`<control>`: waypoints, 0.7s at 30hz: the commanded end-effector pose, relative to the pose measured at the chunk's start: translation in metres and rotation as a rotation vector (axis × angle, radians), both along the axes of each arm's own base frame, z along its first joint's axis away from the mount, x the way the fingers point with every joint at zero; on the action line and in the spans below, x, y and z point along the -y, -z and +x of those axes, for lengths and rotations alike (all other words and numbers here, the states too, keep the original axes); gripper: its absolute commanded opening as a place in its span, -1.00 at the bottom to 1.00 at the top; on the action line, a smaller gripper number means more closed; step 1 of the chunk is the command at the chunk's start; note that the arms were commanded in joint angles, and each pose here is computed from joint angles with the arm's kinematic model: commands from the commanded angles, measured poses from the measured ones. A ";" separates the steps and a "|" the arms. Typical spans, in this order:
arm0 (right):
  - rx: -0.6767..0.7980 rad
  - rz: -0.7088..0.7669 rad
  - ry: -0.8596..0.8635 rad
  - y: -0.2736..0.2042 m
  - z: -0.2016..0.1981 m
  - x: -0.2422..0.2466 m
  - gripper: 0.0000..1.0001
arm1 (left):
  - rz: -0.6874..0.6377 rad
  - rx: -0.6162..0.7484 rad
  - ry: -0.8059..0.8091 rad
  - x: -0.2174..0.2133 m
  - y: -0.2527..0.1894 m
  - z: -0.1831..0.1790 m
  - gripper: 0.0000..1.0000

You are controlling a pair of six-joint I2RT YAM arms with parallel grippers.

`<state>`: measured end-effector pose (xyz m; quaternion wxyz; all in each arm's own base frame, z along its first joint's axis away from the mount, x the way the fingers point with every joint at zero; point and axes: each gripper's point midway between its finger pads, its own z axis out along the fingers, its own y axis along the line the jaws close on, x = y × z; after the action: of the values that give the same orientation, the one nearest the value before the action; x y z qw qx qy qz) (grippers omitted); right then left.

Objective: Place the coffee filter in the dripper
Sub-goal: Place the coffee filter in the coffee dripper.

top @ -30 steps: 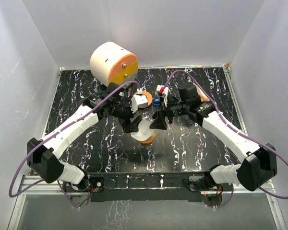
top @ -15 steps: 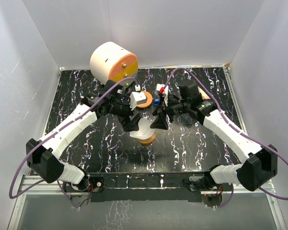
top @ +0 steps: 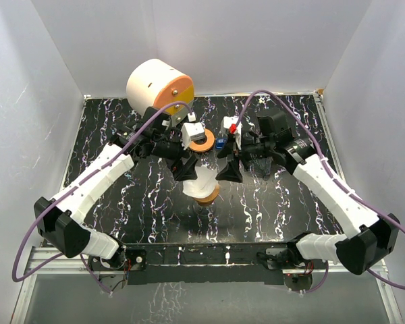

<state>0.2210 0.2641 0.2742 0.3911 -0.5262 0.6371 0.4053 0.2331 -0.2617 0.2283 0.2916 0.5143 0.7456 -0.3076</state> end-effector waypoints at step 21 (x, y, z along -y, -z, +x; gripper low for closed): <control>0.281 -0.061 -0.358 -0.010 -0.071 -0.025 0.43 | -0.056 -0.142 0.013 0.011 0.005 0.011 0.73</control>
<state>0.1478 0.2793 0.2804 0.3718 -0.6747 0.5034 0.3913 0.2470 -0.2663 0.2072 0.2475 0.4851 0.7665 -0.3404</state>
